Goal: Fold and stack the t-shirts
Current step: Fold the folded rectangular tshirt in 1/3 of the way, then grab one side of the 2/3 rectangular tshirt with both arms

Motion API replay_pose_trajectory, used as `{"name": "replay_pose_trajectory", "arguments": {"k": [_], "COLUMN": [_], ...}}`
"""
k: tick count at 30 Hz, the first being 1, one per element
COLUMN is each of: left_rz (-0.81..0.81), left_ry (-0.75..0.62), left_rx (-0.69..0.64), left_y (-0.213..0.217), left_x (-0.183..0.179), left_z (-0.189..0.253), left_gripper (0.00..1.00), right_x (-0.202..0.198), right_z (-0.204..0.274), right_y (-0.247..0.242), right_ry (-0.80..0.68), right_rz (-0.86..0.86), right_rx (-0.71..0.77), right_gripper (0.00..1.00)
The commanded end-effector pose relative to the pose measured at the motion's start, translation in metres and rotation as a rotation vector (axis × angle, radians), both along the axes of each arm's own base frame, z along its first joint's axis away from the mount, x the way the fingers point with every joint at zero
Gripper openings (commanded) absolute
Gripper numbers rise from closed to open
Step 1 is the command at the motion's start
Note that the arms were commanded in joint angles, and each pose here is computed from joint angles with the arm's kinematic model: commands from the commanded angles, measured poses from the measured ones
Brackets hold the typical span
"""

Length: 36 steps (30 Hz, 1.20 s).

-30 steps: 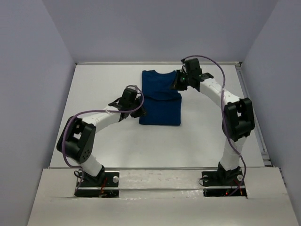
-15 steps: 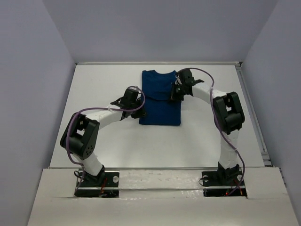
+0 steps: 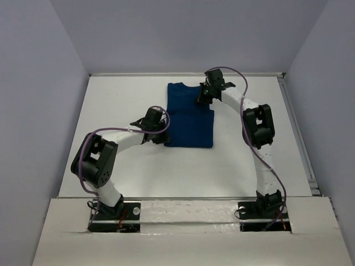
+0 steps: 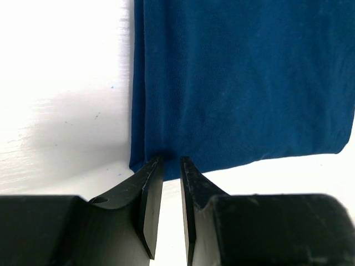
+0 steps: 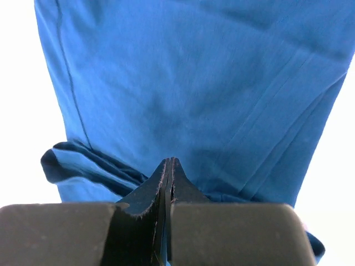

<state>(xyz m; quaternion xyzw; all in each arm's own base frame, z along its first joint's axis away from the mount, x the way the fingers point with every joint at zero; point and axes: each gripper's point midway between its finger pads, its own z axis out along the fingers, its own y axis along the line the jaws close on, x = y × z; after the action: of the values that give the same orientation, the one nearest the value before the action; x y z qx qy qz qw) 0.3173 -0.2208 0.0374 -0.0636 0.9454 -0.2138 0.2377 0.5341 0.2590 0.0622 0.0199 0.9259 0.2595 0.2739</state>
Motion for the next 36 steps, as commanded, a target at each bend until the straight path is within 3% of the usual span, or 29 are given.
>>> {"name": "replay_pose_trajectory", "arguments": {"k": [1,5,7,9,10,11,12,13,14,21,27,28,29,30,31,34,36], "left_rz": [0.003,0.042,0.050,0.029,0.013,0.006,0.002,-0.009,-0.003,-0.020,-0.018,-0.017,-0.020,-0.017,-0.015,-0.011,-0.007], "left_ry": [-0.069,-0.140,-0.128,-0.106,-0.100,-0.072,-0.056,-0.052,-0.050,-0.005,0.019,0.021,0.015,0.023,0.023,0.039,0.040], "left_rx": [-0.005,0.003,-0.003,0.013,-0.002,-0.010,-0.026,-0.052,-0.058,-0.122,-0.166,-0.174,-0.187,-0.188,-0.193,-0.182,-0.173], "left_y": [0.006,0.033,0.045,0.048,0.045,0.045,0.043,0.040,0.040,0.031,0.024,0.022,0.020,0.020,0.019,0.020,0.021], "left_x": [0.010,0.024,0.024,0.015,0.011,0.001,-0.004,-0.007,-0.009,-0.022,-0.022,-0.022,-0.021,-0.022,-0.021,-0.021,-0.019], "left_z": [0.033,0.058,0.058,0.047,0.045,0.035,0.031,0.030,0.027,0.012,0.002,0.002,0.003,0.000,0.000,-0.007,-0.008], "left_gripper": [0.21,0.31,0.35,0.38,0.40,0.41,0.42,0.43,0.43,0.45,0.51,0.51,0.51,0.51,0.51,0.50,0.50], "right_x": [0.012,-0.025,-0.066,-0.078,-0.121,-0.136,-0.149,-0.172,-0.182,-0.210,-0.217,-0.216,-0.216,-0.215,-0.217,-0.226,-0.231], "right_z": [0.072,0.113,0.120,0.128,0.098,0.090,0.079,0.056,0.046,-0.023,-0.033,-0.027,-0.021,-0.017,-0.008,-0.005,-0.011], "right_y": [-0.002,-0.026,-0.038,-0.031,-0.040,-0.037,-0.037,-0.042,-0.043,-0.051,-0.058,-0.057,-0.058,-0.061,-0.062,-0.064,-0.066], "right_ry": [-0.125,-0.213,-0.204,-0.224,-0.132,-0.098,-0.063,-0.002,0.025,0.179,0.193,0.180,0.165,0.154,0.134,0.139,0.153], "right_rz": [-0.011,-0.080,-0.099,-0.068,-0.065,-0.034,-0.021,-0.016,-0.015,0.012,-0.021,-0.023,-0.025,-0.041,-0.053,-0.074,-0.093], "right_rx": [0.048,0.054,0.077,0.140,0.145,0.174,0.180,0.174,0.182,0.116,0.097,0.105,0.108,0.099,0.108,0.123,0.127], "right_gripper": [0.00,0.02,0.17,0.25,0.32,0.34,0.34,0.14,0.00,0.00,0.01,0.06,0.22,0.33,0.51,0.71,0.73]}}
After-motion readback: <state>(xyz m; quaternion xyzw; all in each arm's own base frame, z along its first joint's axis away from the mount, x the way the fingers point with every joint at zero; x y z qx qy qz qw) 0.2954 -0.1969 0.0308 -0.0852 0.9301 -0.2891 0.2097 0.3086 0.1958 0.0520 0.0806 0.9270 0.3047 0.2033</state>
